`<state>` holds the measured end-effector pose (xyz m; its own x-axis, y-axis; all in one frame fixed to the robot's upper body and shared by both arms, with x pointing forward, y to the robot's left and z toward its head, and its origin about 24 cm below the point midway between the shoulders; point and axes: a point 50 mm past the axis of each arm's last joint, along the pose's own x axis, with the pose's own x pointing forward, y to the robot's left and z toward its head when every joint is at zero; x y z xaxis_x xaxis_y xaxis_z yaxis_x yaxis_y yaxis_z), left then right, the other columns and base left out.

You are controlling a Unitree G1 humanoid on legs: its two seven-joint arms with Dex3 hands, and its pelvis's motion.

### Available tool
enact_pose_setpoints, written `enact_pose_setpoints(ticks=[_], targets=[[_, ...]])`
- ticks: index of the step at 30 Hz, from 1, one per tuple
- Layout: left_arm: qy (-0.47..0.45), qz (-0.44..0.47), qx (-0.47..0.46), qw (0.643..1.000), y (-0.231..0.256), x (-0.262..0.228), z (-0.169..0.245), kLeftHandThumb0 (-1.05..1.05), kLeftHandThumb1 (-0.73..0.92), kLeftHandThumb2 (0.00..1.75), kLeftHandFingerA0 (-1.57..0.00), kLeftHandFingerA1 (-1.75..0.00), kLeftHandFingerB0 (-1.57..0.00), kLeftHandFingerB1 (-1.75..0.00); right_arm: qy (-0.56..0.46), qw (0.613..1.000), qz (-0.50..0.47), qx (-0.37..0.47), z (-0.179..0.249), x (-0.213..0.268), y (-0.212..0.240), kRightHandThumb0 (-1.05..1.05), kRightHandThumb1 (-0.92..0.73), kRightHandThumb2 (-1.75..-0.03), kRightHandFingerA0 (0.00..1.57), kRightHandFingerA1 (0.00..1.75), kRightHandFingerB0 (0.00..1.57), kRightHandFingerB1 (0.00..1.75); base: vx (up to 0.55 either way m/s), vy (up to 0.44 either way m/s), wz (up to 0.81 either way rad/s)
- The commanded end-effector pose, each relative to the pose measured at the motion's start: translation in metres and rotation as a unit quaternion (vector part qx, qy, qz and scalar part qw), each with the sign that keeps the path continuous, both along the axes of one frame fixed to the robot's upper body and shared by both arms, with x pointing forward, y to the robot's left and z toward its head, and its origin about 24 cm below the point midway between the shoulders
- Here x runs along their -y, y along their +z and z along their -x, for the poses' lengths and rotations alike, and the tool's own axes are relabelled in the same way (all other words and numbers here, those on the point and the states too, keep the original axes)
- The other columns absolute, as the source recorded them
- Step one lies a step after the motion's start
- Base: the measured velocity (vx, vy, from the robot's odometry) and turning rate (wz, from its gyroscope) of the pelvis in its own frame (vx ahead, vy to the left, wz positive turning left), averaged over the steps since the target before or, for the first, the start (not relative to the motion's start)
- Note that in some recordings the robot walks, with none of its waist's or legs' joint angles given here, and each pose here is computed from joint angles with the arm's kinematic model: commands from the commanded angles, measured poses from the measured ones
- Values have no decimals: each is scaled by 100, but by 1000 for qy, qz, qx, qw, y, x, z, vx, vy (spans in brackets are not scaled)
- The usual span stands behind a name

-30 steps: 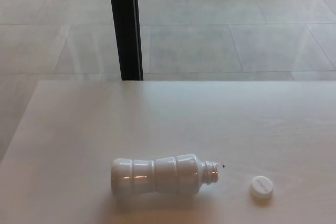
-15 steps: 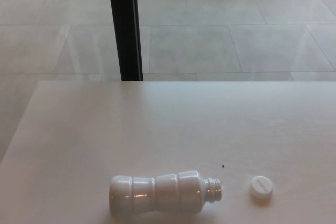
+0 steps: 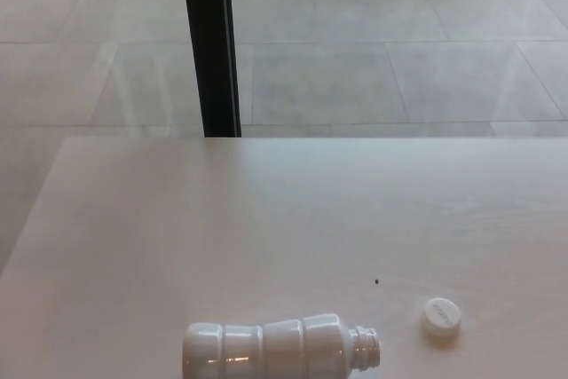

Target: The robot uses its left hand to to lift the bottle kept on the middle of the desk and tilts it towards its right hand. It then uses its right hand to rotate its cap to open it and places the bottle and cap back on the desk

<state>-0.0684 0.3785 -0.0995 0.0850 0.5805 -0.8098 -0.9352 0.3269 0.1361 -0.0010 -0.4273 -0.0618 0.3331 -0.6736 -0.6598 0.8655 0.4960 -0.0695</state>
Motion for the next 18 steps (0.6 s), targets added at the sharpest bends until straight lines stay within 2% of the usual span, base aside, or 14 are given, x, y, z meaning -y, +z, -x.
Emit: enact_pose_setpoints(ticks=[1,3,4,5,6,10,11,12,13,14,15,16,17,18], targets=[[9,-26,0,1000,7,-8,6,-63,87,66,-14,-68,-4,-40,-8,1000,7,7,4,4,4,-55,-71,-61,0,51,8,44,0,0,0],[10,-26,2,1000,7,-8,6,-64,87,66,-14,-68,-5,-40,-7,1000,6,11,4,3,4,-60,-66,-76,2,48,7,46,0,0,0],[16,-24,1,1000,7,-8,5,-68,70,95,-14,-64,-4,-48,-3,1000,6,10,3,2,3,-54,-71,-61,1,51,9,43,0,0,0],[16,-23,2,1000,7,-8,5,-68,70,95,-14,-64,-4,-48,-4,1000,7,10,3,2,3,-54,-71,-61,1,51,9,43,0,0,0],[14,-23,3,1000,7,-8,5,-64,88,66,-14,-66,-4,-39,-3,1000,7,10,3,2,3,-54,-71,-61,0,51,9,43,0,0,0],[12,-23,1,1000,7,-8,6,-64,88,65,-9,-68,0,-43,-2,1000,5,3,5,2,3,-54,-71,-61,1,49,9,42,0,0,0],[7,-28,-4,1000,8,-8,7,-63,88,66,-11,-68,-1,-47,-1,1000,5,2,6,2,3,-34,-61,-110,7,58,0,52,0,0,0],[5,-30,-7,1000,7,-8,7,-63,88,66,-11,-68,-1,-47,0,1000,5,3,5,1,2,-34,-61,-110,7,58,0,52,0,0,0],[2,-29,-9,1000,8,-8,7,-37,62,116,-8,-58,-3,-55,-1,1000,3,2,5,1,2,-34,-59,-108,7,58,0,52,0,0,0],[-2,-27,-14,1000,8,-9,7,-37,62,116,-8,-58,-3,-55,-2,1000,2,0,7,0,1,-34,-59,-108,7,58,0,52,0,0,0],[4,-29,-5,1000,8,-9,6,-68,72,96,-14,-64,-5,-50,-2,1000,-1,5,6,0,1,-55,-71,-61,1,52,8,43,0,0,0],[5,-26,-1,1000,8,-9,5,-64,88,66,-14,-65,-5,-41,3,1000,-2,4,6,0,1,-55,-72,-61,1,50,7,43,0,0,0],[7,-25,-1,1000,8,-9,5,-69,71,97,-13,-63,-4,-49,-4,1000,-5,9,6,0,1,-54,-71,-61,1,52,8,43,0,0,0],[-5,-30,1,1000,8,-9,3,-64,89,66,-15,-66,-5,-41,3,1000,-3,5,4,-1,0,-54,-72,-63,1,53,7,42,0,0,0]])
